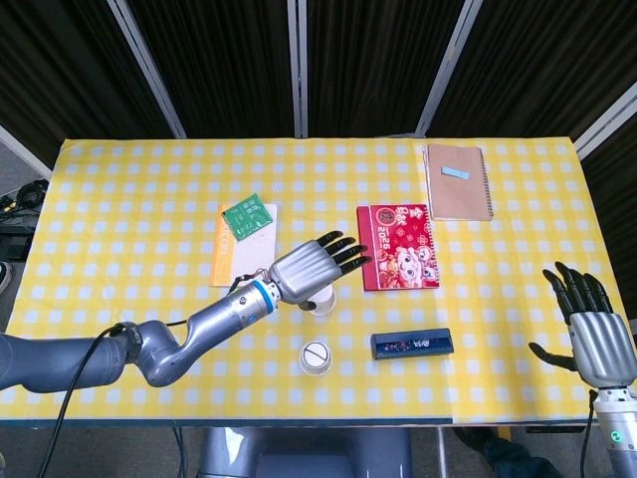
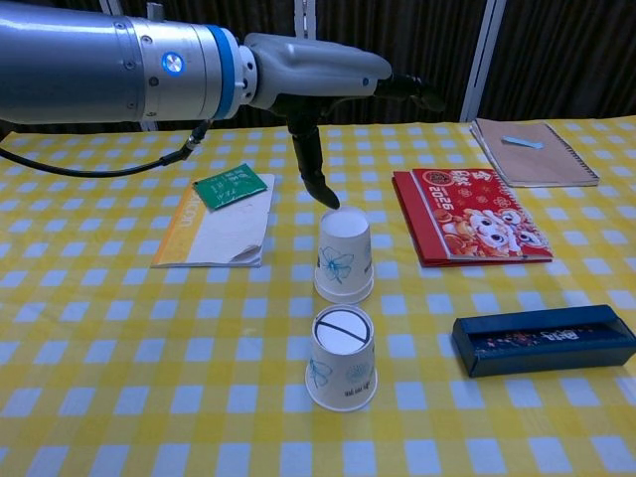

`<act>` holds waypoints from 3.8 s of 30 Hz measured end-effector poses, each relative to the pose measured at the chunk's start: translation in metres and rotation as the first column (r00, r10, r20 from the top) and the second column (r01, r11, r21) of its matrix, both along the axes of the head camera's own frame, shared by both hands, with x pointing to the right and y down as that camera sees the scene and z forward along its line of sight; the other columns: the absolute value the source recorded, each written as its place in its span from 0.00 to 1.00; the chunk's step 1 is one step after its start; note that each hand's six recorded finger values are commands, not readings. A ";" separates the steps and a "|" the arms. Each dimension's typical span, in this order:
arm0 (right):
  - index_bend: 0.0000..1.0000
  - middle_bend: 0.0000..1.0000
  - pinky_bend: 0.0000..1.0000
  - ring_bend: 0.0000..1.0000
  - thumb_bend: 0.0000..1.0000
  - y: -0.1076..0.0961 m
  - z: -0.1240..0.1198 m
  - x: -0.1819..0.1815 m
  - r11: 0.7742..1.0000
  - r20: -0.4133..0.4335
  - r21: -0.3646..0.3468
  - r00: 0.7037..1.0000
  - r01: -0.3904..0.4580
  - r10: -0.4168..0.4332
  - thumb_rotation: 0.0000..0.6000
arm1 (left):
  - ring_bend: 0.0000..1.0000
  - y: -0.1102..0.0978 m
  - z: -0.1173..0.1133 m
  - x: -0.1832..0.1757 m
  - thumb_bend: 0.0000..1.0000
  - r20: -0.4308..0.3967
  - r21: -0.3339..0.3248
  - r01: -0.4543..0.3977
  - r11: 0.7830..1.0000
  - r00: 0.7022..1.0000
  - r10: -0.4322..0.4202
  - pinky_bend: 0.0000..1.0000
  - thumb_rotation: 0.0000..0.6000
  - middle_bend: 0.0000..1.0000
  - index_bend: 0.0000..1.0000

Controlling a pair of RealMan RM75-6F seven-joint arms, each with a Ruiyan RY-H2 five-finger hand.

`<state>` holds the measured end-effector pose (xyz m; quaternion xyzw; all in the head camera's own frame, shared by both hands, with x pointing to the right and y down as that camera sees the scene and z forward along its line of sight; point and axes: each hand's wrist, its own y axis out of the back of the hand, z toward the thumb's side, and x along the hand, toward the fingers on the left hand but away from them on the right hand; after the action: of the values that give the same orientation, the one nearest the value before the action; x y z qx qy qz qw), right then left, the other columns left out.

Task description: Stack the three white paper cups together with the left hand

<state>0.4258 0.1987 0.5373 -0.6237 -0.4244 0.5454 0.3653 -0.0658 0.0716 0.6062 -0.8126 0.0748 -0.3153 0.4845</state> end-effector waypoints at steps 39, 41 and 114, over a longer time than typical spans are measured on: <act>0.03 0.00 0.00 0.00 0.00 0.002 -0.002 -0.006 1.000 0.009 0.010 1.000 0.015 -0.015 1.00 | 0.10 0.111 0.039 -0.058 0.00 0.023 0.163 -0.375 0.913 0.926 0.377 0.19 1.00 0.06 0.18; 0.02 0.00 0.00 0.00 0.00 0.002 -0.002 -0.005 1.000 0.009 0.011 1.000 0.013 -0.013 1.00 | 0.10 0.114 0.043 -0.051 0.00 0.018 0.168 -0.379 0.910 0.924 0.382 0.19 1.00 0.06 0.18; 0.02 0.00 0.00 0.00 0.00 0.002 0.000 -0.005 1.000 0.009 0.004 1.000 0.012 -0.013 1.00 | 0.38 0.003 0.029 -0.003 0.05 0.110 0.137 -0.061 0.989 0.993 0.046 0.36 1.00 0.35 0.48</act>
<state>0.4211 0.2004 0.5373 -0.6281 -0.4233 0.5393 0.3680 -0.0690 0.0747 0.6349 -0.7603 0.0492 -0.3390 0.5519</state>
